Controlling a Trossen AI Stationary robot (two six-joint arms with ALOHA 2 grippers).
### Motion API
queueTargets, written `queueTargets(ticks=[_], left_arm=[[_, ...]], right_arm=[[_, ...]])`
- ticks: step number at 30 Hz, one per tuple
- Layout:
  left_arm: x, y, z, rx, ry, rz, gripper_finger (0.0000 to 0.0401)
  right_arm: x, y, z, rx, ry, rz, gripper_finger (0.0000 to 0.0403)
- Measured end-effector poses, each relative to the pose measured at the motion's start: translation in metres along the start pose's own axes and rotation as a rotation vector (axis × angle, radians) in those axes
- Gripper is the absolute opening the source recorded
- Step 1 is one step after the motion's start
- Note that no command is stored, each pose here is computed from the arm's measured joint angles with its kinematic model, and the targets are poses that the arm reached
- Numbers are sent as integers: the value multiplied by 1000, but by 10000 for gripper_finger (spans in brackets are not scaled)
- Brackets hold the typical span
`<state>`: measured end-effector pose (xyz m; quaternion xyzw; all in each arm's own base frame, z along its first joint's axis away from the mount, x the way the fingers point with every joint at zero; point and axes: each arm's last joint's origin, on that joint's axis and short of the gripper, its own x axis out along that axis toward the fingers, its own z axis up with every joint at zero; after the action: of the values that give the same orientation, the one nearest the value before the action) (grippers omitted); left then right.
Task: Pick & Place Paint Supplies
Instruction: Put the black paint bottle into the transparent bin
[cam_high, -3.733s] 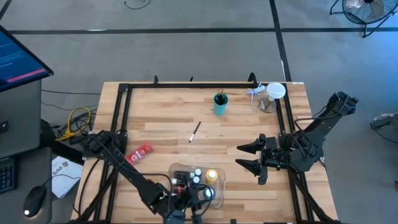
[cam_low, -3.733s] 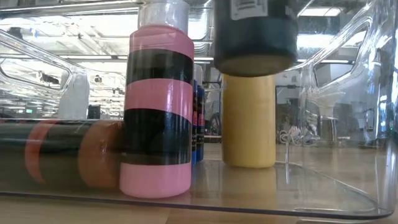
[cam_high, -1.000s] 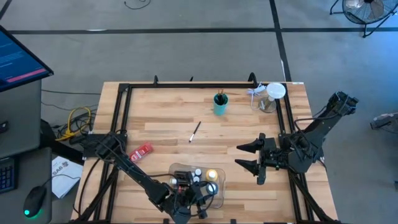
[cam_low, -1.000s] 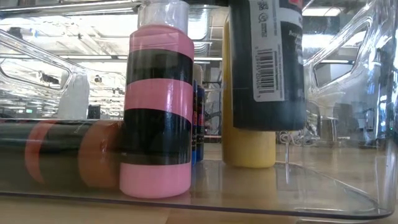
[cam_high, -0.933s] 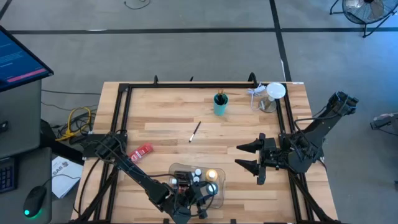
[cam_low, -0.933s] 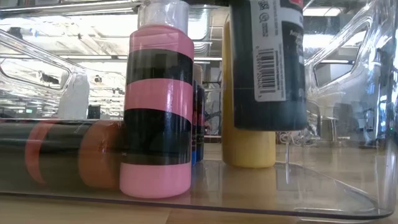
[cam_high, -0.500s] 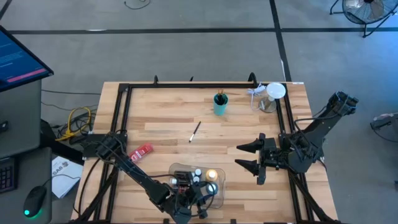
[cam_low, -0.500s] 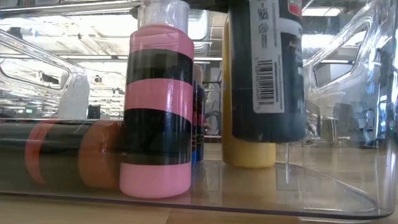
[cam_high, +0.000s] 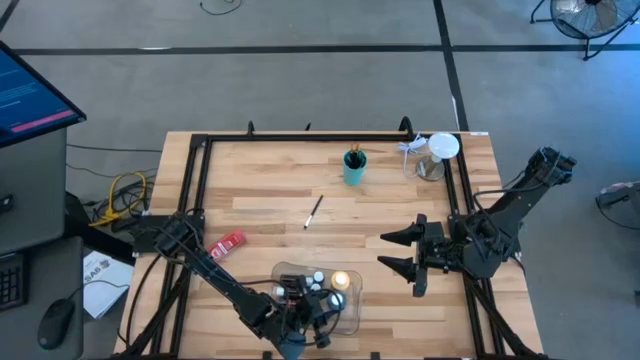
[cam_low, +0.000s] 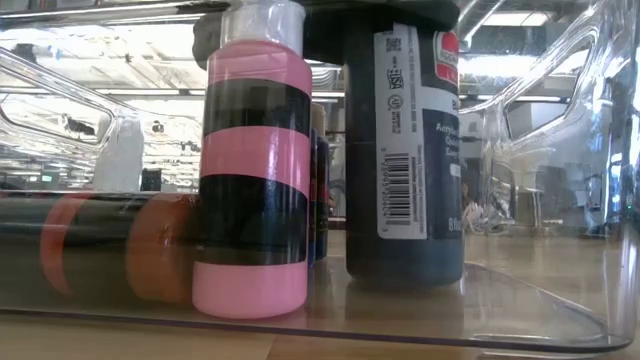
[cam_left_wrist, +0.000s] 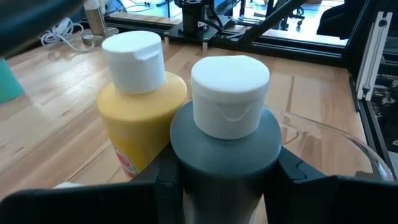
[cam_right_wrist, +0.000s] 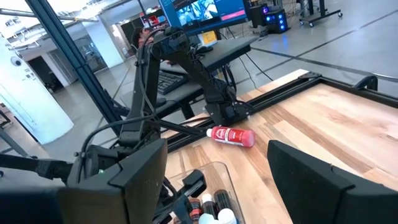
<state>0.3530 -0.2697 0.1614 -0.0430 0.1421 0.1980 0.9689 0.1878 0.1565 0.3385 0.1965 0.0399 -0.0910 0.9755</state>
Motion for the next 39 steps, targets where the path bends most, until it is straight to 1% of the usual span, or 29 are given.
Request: queueTargets(ticks=[6, 13, 25, 33, 39], left_arm=[[0, -1, 1, -9, 1, -13, 98], [0, -1, 1, 18, 1, -13, 109], [0, -1, 2, 16, -5, -9, 156], [-7, -4, 4, 27, -12, -25, 194], [-25, -6, 20, 26, -49, -36, 202]], right_arm=[[0, 0, 0, -4, 2, -1, 270], [0, -1, -1, -10, 8, -5, 270], [0, -1, -1, -13, 9, -7, 270], [0, -1, -1, -13, 9, -7, 270], [0, -1, -1, -12, 9, -7, 270]])
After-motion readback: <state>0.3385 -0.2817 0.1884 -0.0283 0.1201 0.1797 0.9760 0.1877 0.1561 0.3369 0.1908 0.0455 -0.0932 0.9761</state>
